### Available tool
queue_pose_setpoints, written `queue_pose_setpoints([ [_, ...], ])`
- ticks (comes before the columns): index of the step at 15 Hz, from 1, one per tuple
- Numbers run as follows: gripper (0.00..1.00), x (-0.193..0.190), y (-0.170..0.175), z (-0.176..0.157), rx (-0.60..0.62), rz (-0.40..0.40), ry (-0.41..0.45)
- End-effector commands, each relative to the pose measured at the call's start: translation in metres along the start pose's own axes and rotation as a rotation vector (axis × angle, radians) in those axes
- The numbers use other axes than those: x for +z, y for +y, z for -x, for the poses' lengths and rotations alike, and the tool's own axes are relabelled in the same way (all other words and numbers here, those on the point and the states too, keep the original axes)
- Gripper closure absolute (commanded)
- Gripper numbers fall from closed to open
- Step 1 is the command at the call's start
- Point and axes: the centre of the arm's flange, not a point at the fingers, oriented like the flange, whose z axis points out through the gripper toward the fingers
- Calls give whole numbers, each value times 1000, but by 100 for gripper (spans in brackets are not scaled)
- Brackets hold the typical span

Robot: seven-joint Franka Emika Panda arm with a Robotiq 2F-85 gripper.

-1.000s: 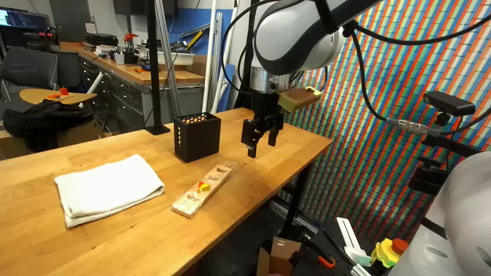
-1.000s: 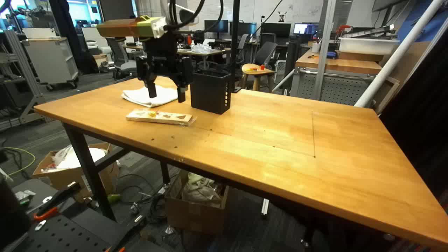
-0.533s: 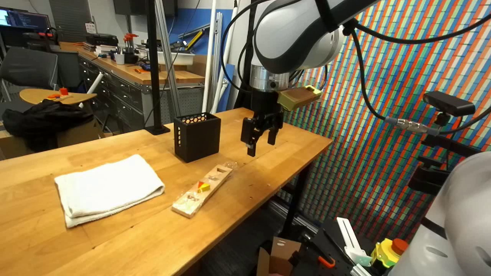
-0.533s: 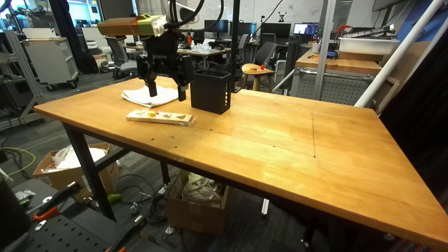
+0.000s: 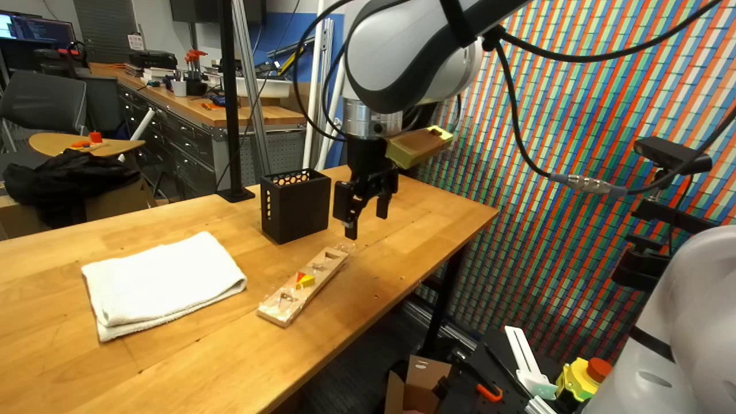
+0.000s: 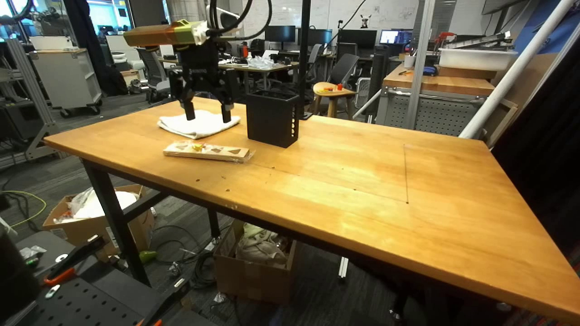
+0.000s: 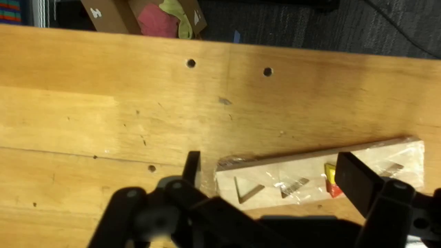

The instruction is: Put the white cloth inside the black object

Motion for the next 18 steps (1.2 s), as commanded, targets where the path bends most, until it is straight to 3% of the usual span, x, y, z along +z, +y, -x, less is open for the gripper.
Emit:
queue_pose_setpoints([
  [1,0,-13,-49,-62,-51,39,26],
  [7,0,-24,-130,-136,-195,68,98],
  [12,0,-27,-165,-192,-305,112,180],
  [18,0,-2,-195,-247,-333,36,231],
])
